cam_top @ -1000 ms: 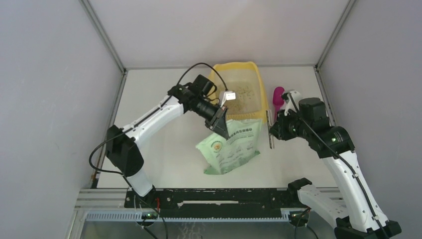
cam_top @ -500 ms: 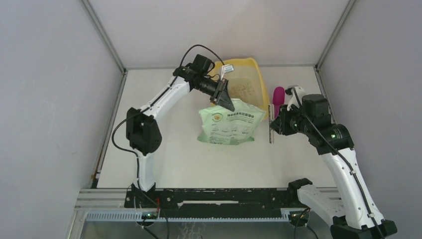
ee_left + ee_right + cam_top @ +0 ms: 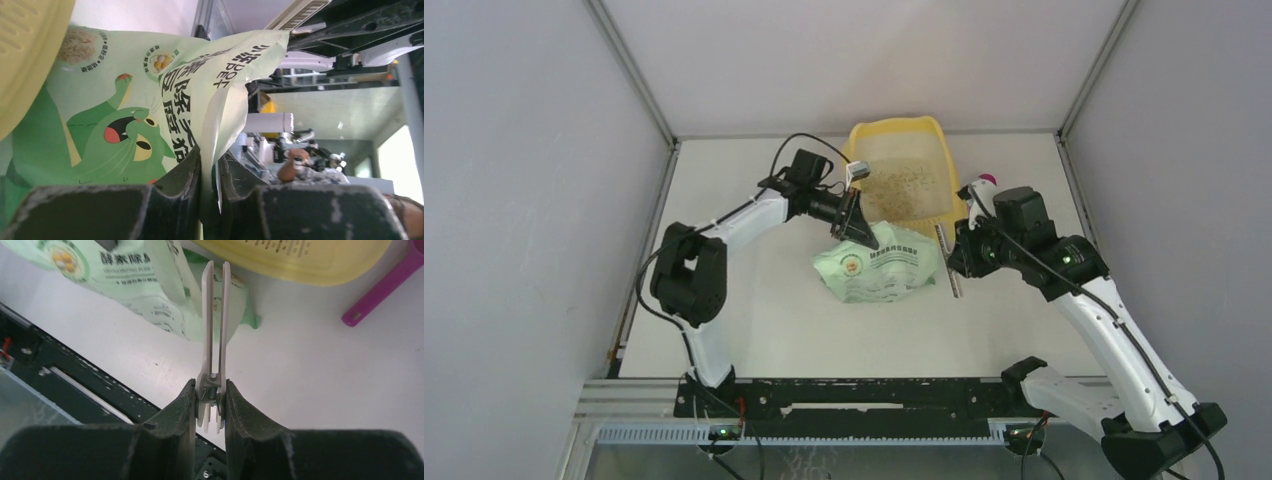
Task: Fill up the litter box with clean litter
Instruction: Pick up the cat litter bag at the center of the board.
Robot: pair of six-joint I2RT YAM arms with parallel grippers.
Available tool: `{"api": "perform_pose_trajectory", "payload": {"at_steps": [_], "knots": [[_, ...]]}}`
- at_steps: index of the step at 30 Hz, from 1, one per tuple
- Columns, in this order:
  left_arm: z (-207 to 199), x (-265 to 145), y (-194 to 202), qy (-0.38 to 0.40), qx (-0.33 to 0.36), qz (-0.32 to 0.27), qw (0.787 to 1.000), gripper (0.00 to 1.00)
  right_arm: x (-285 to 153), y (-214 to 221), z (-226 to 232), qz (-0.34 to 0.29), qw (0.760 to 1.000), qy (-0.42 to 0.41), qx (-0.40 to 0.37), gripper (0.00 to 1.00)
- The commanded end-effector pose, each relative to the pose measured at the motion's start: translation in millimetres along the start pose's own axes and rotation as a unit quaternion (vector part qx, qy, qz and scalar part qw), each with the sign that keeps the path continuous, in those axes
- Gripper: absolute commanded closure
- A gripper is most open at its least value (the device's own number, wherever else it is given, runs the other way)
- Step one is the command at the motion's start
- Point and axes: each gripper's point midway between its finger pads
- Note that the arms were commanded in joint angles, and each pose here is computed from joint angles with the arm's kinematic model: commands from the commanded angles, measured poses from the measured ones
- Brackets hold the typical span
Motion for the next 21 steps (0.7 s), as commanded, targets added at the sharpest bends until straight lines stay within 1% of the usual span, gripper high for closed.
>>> {"api": "perform_pose_trajectory", "payload": {"at_steps": [1, 3, 4, 7, 10, 13, 14, 16, 21], "knots": [[-24, -28, 0, -0.067, 0.104, -0.038, 0.992, 0.82, -6, -1, -10, -0.005, 0.995, 0.049, -0.083, 1.0], [-14, -44, 4, -0.162, 0.11, -0.045, 0.98, 0.83, -12, -1, -12, -0.007, 0.992, 0.065, -0.11, 1.0], [-8, -55, 4, -0.212, 0.119, -0.053, 0.968, 0.84, -16, -2, -18, -0.004, 0.99, 0.084, -0.115, 1.0], [-6, -89, 4, -0.33, 0.159, -0.079, 0.927, 0.88, -28, 0, -25, 0.0, 0.984, 0.107, -0.139, 1.0], [-19, -114, 3, -0.4, 0.216, -0.099, 0.885, 0.91, -35, 3, -26, 0.002, 0.978, 0.112, -0.174, 1.0], [-38, -117, 8, -0.441, 0.297, -0.082, 0.843, 0.95, -42, 5, -28, 0.004, 0.969, 0.121, -0.216, 1.0], [-46, -114, 11, -0.449, 0.33, -0.072, 0.828, 0.97, -43, 5, -23, 0.004, 0.965, 0.109, -0.238, 1.0], [-62, -101, 17, -0.441, 0.381, -0.057, 0.811, 0.98, -45, 7, -15, 0.003, 0.956, 0.091, -0.281, 1.0], [-93, -84, 41, -0.424, 0.48, -0.027, 0.768, 0.98, -56, 14, -9, 0.016, 0.936, 0.073, -0.344, 1.0]]}}
Point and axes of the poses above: each gripper's point midway between its finger pads, its own x axis out along the fingers, its own z axis along the line the jaws close on, y = z × x, and after that the axes turned 6 degrees about -x, right-handed
